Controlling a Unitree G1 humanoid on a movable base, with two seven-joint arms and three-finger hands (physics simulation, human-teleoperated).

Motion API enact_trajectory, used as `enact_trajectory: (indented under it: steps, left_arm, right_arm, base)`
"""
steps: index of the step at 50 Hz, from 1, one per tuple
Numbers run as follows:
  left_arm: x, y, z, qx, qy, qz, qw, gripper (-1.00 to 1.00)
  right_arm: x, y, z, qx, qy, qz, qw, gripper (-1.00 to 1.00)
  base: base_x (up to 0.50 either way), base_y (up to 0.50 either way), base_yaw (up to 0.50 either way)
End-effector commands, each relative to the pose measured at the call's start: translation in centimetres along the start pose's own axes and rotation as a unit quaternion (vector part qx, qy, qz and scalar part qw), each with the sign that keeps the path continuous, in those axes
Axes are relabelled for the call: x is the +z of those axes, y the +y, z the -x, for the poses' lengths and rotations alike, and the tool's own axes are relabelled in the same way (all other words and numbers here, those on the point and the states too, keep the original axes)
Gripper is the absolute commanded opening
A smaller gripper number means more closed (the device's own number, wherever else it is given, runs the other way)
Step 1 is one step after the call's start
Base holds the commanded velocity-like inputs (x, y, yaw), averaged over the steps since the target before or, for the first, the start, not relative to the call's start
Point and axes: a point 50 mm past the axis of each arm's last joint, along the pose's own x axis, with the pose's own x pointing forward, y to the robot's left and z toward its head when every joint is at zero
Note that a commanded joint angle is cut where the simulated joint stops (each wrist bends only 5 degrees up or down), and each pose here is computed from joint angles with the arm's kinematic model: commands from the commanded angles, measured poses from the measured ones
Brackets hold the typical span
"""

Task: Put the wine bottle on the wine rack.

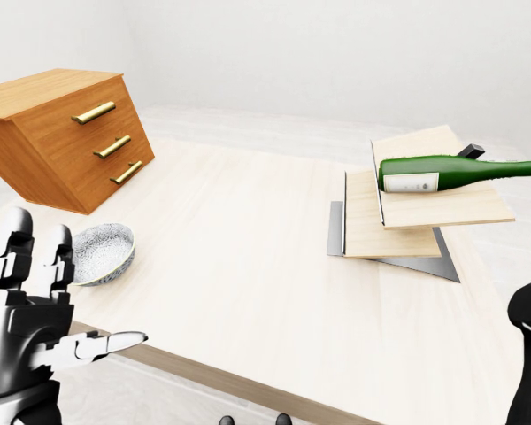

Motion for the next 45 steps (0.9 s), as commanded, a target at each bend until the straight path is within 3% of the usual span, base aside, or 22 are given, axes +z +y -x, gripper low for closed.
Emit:
enact_trajectory:
  steps: [1, 8, 13, 17, 36, 40, 43, 45]
  left_arm:
    - [0.3, 0.0, 0.1, 0.000, -0.006, -0.001, 1.000, 1.00]
    - [0.7, 0.0, 0.0, 0.000, -0.014, -0.002, 1.000, 1.00]
    - [3.0, 0.0, -0.1, -0.002, -0.070, -0.011, 0.997, 1.00]
    - [3.1, -0.2, -0.1, -0.008, -0.071, -0.010, 0.997, 1.00]
    - [2.9, -0.2, 0.1, -0.011, -0.052, -0.002, 0.999, 1.00]
    - [2.4, 0.0, 0.7, -0.016, -0.015, -0.011, 1.000, 1.00]
    - [3.5, 0.5, 1.5, -0.023, -0.046, -0.017, 0.999, 1.00]
    - [3.2, 1.0, 1.8, -0.025, -0.012, -0.038, 0.999, 1.00]
  right_arm:
    - [5.0, -1.0, 1.8, 0.022, -0.103, -0.037, 0.994, 1.00]
    - [7.6, -1.3, 5.2, 0.049, -0.147, -0.063, 0.986, 1.00]
    - [8.9, -1.5, 7.0, 0.057, -0.166, -0.075, 0.982, 1.00]
    - [9.8, -1.8, 7.9, 0.055, -0.181, -0.082, 0.979, 1.00]
    - [9.9, -1.7, 8.6, 0.061, -0.156, -0.099, 0.981, 1.00]
    - [10.2, -1.8, 8.8, 0.061, -0.146, -0.114, 0.981, 1.00]
    - [10.7, -2.1, 9.0, 0.061, -0.121, -0.126, 0.983, 1.00]
    - [11.3, -2.3, 9.0, 0.058, -0.127, -0.124, 0.982, 1.00]
  base:
    - [0.00, 0.00, 0.00]
    - [0.00, 0.00, 0.00]
    - [0.00, 0.00, 0.00]
    - [0.00, 0.00, 0.00]
    - [0.00, 0.00, 0.00]
    - [0.00, 0.00, 0.00]
    - [0.00, 0.00, 0.00]
    - [0.00, 0.00, 0.00]
